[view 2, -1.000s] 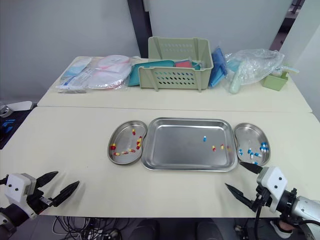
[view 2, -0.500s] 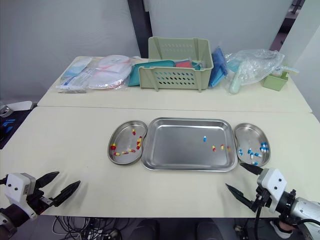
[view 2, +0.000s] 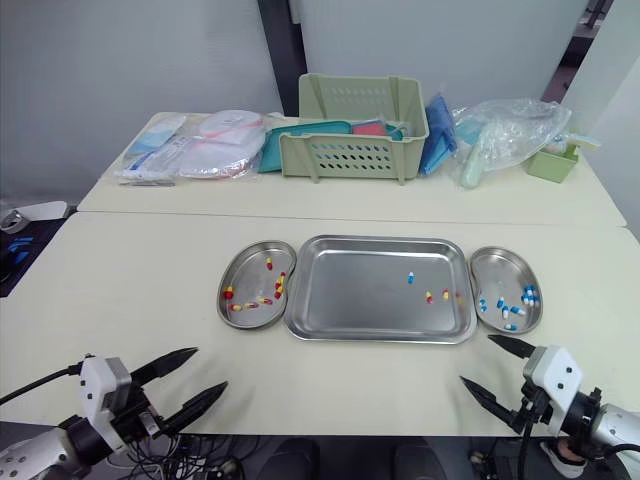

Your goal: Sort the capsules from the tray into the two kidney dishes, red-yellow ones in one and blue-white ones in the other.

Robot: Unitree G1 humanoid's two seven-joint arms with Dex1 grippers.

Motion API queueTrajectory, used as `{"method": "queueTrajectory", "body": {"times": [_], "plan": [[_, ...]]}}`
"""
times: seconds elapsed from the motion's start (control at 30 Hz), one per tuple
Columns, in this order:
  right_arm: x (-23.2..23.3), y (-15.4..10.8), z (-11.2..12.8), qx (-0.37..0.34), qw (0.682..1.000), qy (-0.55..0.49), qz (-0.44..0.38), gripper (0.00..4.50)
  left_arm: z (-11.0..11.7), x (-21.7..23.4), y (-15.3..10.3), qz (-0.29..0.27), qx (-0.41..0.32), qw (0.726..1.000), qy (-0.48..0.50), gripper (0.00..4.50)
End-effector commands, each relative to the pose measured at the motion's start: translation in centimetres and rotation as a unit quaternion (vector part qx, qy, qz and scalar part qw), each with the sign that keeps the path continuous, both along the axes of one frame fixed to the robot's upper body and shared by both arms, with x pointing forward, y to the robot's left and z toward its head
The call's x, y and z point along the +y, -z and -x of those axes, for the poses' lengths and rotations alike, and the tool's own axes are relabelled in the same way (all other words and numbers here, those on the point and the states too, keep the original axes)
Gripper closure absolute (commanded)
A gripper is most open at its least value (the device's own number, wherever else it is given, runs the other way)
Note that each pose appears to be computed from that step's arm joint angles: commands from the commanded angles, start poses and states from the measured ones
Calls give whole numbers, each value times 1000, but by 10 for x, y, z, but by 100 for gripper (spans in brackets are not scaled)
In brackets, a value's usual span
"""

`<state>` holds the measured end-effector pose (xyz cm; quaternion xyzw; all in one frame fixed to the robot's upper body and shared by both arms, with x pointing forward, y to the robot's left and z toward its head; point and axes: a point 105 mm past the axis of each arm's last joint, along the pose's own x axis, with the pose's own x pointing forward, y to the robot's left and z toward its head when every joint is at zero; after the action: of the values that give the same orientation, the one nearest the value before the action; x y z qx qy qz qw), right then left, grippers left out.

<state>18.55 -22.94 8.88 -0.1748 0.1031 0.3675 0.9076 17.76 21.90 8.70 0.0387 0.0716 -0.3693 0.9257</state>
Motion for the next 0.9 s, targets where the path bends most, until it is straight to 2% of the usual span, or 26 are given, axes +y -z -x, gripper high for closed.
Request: {"method": "queueTrajectory", "body": {"times": [0.03, 0.2, 0.37, 0.63, 0.87, 0.9], "plan": [[-25, -14, 0, -24, 999, 37, 18, 0, 0, -17, -11, 21, -37, 998, 38, 2], [-53, -19, 7, -15, 997, 72, 36, 0, -9, -29, -9, 38, -53, 996, 57, 2], [-56, -32, 4, -21, 997, 59, 50, 0, -22, -35, -6, 43, -70, 995, 62, 2], [15, -62, -28, -40, 998, -29, 42, 0, -26, -47, 0, 41, -74, 992, 90, 2], [65, -56, -65, -22, 999, -12, 47, 0, -32, -53, -1, 37, -83, 991, 102, 2], [70, -55, -72, -19, 999, 1, 42, 18, -33, -54, -1, 38, -84, 990, 103, 1]]}}
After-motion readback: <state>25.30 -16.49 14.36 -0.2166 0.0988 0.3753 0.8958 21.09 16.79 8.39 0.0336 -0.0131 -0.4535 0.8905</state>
